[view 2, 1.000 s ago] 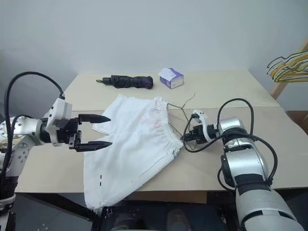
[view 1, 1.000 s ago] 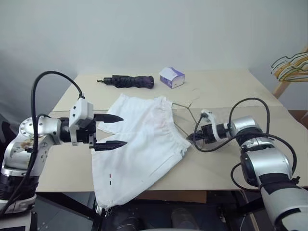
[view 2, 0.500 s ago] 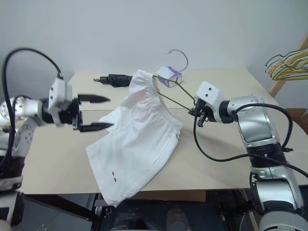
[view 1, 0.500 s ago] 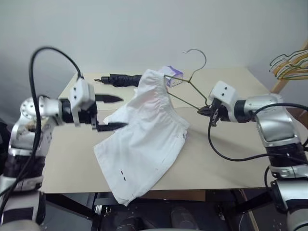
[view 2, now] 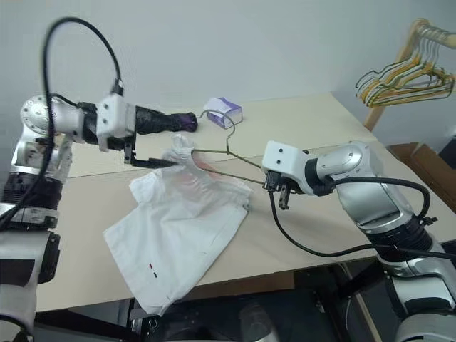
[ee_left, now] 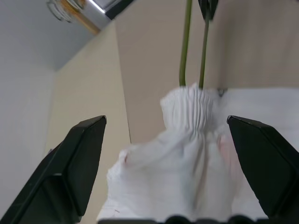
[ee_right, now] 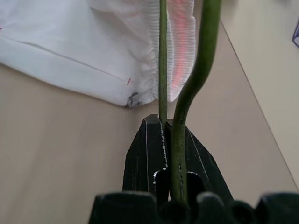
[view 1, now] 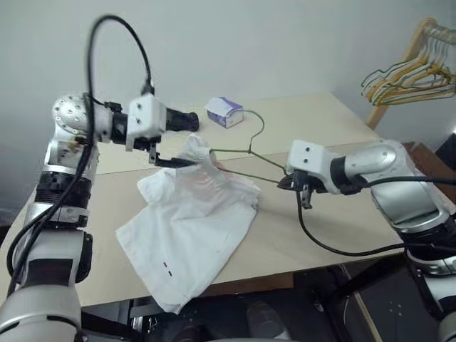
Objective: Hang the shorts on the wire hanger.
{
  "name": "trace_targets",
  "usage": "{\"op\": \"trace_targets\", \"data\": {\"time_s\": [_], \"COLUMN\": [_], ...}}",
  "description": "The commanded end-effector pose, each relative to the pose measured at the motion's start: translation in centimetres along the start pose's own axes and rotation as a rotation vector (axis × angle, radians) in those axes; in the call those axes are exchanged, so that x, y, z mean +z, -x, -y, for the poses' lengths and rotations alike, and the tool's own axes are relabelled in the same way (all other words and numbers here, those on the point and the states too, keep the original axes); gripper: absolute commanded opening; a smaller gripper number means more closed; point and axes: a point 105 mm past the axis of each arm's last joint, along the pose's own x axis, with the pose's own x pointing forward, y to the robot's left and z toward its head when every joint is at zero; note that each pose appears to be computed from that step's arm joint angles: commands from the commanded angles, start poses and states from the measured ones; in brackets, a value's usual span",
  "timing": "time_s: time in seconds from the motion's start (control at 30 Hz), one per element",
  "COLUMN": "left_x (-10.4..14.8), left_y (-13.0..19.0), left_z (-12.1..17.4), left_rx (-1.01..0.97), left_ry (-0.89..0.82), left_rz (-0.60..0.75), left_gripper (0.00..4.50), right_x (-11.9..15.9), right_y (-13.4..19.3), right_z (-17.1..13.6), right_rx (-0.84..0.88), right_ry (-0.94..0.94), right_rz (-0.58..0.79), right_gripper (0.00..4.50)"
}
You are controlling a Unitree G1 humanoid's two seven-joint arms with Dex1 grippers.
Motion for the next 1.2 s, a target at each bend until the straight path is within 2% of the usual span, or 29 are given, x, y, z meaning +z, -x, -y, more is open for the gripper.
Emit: {"op": "trace_targets", "data": {"time_s": [0.03, 0.17, 0.23, 0.3, 0.67, 0.87, 1.0, 1.03, 1.1, 1.2], "left_x": [-0.3, -0.9, -0.9, -1.2, -1.7, -1.4, -1.3, -1.4, -1.5, -1.3], "left_y": [-0.1, -1.5, -2.1, -2.2, -2.4, -2.2, -2.0, -2.0, -1.7, -1.4], "left_z": [-0.3, -0.1, 0.3, 0.9, 1.2, 1.1, 1.3, 1.4, 1.5, 1.9], "left_rx": [-0.030, -0.037, -0.062, -0.095, -0.092, -0.065, -0.051, -0.042, -0.030, -0.034], "left_ry": [-0.043, -0.022, -0.008, -0.011, 0.006, 0.057, 0.092, 0.106, 0.128, 0.142], "left_rz": [-0.035, -0.030, -0.013, -0.019, -0.018, 0.036, 0.054, 0.055, 0.056, 0.064], "left_gripper": [4.49, 4.49, 4.10, 3.56, 0.02, 0.02, 0.00, 0.00, 0.00, 0.00], "right_x": [1.7, 2.0, 2.1, 2.2, 2.5, 2.0, 0.9, 0.5, -1.3, -3.5], "right_y": [0.9, 1.0, 1.2, 1.3, 1.4, 1.3, 1.9, 2.3, 4.3, 7.0], "right_z": [0.2, 0.1, -0.1, -0.2, -0.4, -0.5, 1.0, 1.7, 3.9, 5.7], "right_rx": [-0.005, 0.011, 0.031, 0.037, 0.062, 0.043, -0.055, -0.089, -0.223, -0.369], "right_ry": [0.029, 0.033, 0.031, 0.029, 0.030, 0.107, 0.057, 0.031, -0.063, -0.162], "right_rz": [0.037, 0.039, 0.040, 0.041, 0.049, 0.056, 0.049, 0.047, 0.027, 0.004], "right_gripper": [0.00, 0.00, 0.00, 0.00, 0.00, 0.00, 1.06, 1.44, 2.12, 3.12]}}
